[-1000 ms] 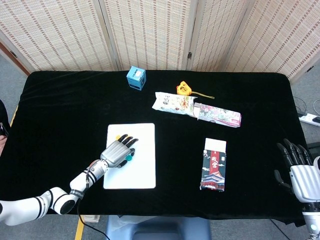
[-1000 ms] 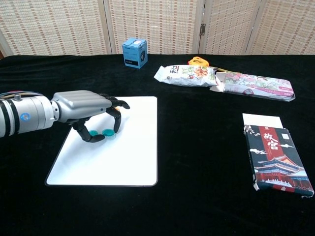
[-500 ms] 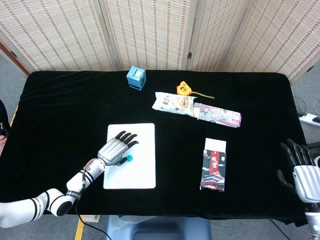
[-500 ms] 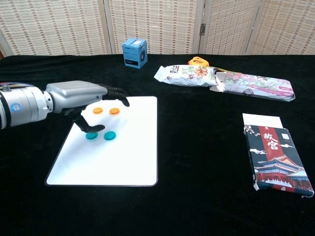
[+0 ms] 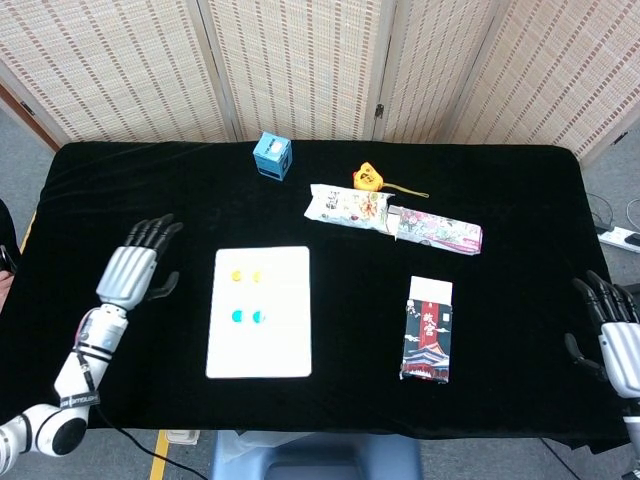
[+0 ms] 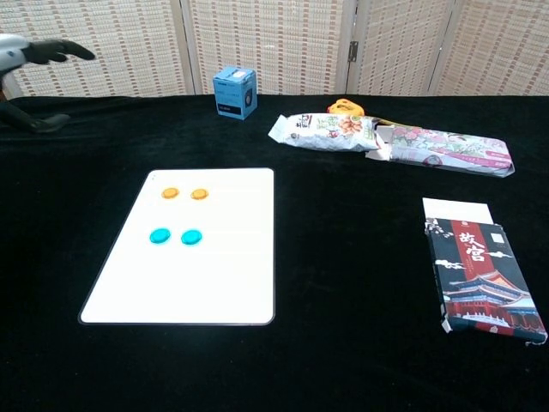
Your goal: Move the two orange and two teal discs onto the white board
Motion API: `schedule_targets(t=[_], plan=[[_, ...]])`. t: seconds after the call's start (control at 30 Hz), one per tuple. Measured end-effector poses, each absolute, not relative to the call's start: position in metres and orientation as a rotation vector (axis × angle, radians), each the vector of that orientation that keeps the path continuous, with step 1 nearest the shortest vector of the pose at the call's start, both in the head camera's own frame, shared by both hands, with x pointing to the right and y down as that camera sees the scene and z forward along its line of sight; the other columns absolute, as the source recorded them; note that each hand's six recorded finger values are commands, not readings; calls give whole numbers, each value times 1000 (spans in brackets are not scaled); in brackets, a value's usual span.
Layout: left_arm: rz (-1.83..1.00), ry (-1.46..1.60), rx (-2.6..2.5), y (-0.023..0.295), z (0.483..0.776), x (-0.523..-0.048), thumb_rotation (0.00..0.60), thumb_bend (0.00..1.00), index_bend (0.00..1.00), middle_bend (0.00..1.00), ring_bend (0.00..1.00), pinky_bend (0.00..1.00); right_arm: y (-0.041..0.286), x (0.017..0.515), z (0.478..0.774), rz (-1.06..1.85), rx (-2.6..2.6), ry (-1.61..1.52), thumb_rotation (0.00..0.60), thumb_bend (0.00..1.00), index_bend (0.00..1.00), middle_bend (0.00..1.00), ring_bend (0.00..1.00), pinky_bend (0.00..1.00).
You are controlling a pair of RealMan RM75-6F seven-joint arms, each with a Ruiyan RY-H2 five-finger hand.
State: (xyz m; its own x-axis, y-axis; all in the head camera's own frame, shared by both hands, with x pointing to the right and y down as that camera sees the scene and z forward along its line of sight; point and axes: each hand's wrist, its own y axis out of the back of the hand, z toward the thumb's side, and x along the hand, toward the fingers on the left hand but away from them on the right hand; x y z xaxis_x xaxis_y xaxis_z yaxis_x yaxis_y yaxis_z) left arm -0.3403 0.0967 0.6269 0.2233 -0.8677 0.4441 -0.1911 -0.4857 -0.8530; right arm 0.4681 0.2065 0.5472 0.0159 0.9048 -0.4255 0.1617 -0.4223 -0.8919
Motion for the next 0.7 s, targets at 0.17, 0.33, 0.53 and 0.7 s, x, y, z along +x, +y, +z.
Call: schedule_targets(t=[0.17,0.33,0.53,0.7], plan=[[-1365,1078,-1709,117,609,-387,600,483,54,0,0,0,201,471,548,1462,-1690,-1121,600,475,0,0,0,0],[-1436,1118,-1628,150,596,-423,600,483,50,0,0,0,197,469,545,1443,-1696,-1136,600,475,0,0,0,0],[-1475,1168,-1556,185,579,-448,600,483,53,0,0,0,201,461,543,1429,-1694,-1126,600,475,0,0,0,0],[-1491,1187,-1536,212,570,-456,600,483,65,0,0,0,208,455,540,1426,-1679,-1116,600,475,0,0,0,0]])
